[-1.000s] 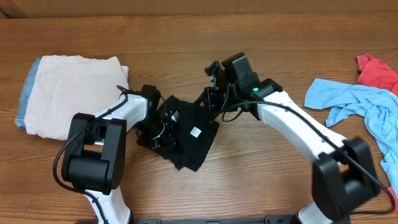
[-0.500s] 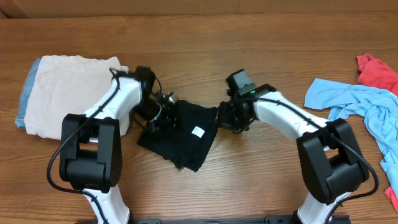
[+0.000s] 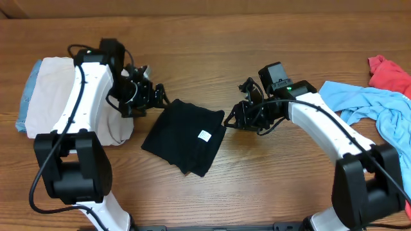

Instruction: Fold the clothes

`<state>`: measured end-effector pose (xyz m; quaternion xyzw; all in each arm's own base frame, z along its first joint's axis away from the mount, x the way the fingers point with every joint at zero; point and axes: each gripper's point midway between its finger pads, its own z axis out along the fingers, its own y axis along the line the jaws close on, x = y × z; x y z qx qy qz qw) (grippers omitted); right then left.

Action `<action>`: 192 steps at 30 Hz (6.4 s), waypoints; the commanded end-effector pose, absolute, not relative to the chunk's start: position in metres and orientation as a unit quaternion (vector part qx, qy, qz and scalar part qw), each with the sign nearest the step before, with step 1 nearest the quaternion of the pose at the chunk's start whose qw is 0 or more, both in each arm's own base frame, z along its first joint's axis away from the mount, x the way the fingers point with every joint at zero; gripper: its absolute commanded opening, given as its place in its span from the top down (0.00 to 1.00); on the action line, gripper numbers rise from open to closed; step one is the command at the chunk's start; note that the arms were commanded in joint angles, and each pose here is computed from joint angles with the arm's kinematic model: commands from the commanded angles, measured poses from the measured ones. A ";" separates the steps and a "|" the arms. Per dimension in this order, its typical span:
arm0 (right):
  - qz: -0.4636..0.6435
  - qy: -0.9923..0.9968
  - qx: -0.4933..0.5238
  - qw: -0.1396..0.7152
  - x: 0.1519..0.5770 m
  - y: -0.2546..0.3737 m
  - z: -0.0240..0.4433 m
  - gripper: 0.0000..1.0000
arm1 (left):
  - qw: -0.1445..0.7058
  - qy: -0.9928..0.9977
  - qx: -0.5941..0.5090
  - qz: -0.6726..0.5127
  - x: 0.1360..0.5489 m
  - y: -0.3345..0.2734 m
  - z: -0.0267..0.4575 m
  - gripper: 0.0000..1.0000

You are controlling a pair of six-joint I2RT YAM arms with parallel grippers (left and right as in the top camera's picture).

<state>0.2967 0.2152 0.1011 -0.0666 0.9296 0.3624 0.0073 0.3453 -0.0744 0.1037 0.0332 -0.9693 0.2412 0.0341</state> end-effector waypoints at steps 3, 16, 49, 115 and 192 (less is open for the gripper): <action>0.387 0.917 -0.096 0.027 0.297 0.220 0.118 0.56 | 0.045 -0.974 0.050 0.216 0.332 -0.070 0.060 0.01; 0.386 0.917 -0.094 0.023 0.296 0.220 0.118 0.56 | -0.002 -0.968 0.007 0.250 0.332 -0.101 0.017 0.05; 0.382 0.920 -0.087 0.009 0.283 0.215 0.126 0.57 | -0.163 -0.982 0.054 0.075 0.403 0.077 0.216 0.96; 0.087 0.805 -0.181 0.558 0.272 0.081 0.409 0.00 | -0.373 -0.925 0.066 0.019 0.248 0.014 0.422 0.00; 0.079 0.740 -0.178 0.644 0.226 0.063 0.158 0.00 | -0.631 -0.773 0.006 0.070 0.261 -0.010 0.323 0.00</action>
